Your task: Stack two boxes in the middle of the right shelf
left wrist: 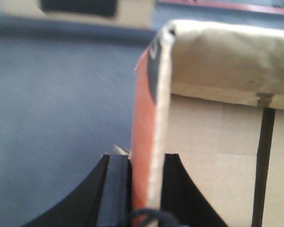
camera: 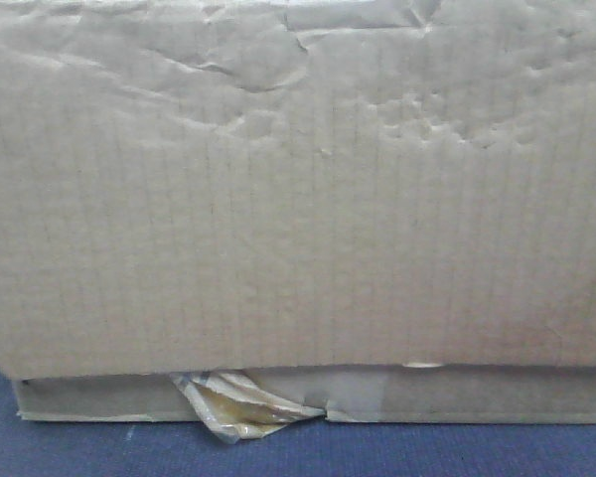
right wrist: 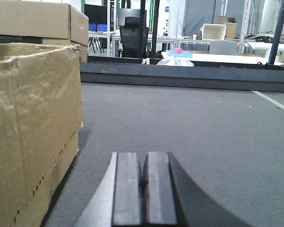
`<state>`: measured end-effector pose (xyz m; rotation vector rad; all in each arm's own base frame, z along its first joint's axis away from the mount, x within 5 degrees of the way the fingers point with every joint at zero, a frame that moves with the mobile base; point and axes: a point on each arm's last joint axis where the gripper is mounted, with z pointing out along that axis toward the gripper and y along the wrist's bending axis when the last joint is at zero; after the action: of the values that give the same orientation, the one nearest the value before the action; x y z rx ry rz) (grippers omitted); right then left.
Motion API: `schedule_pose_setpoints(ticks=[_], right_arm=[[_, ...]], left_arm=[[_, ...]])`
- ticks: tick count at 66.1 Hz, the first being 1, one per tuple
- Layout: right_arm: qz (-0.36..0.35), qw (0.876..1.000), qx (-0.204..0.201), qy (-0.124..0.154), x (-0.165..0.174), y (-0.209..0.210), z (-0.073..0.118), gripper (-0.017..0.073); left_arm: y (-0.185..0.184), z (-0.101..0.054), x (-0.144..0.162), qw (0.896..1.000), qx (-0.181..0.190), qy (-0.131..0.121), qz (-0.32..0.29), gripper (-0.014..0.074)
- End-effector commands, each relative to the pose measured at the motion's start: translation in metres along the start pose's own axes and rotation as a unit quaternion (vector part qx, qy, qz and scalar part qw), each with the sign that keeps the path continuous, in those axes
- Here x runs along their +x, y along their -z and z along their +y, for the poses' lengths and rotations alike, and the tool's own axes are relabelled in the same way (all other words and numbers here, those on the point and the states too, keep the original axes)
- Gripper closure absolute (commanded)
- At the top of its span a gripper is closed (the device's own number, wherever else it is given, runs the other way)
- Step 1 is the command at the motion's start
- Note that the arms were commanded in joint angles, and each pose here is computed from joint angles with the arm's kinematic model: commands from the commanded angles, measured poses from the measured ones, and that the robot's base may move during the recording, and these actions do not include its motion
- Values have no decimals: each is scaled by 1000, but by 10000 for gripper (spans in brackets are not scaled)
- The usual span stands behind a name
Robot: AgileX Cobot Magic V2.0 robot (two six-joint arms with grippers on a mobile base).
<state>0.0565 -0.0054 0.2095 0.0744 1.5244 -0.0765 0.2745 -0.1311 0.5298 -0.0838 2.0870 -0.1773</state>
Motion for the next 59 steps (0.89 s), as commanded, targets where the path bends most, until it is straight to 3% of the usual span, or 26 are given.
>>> schedule_pose_setpoints(ticks=[1,6,16,35,59], right_arm=[[-14,1000,-1,3,-2,0,0,728],[-14,1000,-1,3,-2,0,0,728],[-14,1000,-1,3,-2,0,0,728],[-14,1000,-1,3,-2,0,0,728],[-14,1000,-1,3,-2,0,0,728]], left_arm=[[-14,-15,13,1000,2,12,16,705],[-26,-21,26,999,-2,22,42,705],[-46,-28,54,996,-19,17,91,705],[-91,-30,104,982,-71,9,176,705],[-129,-42,139,965,-81,4,249,705]])
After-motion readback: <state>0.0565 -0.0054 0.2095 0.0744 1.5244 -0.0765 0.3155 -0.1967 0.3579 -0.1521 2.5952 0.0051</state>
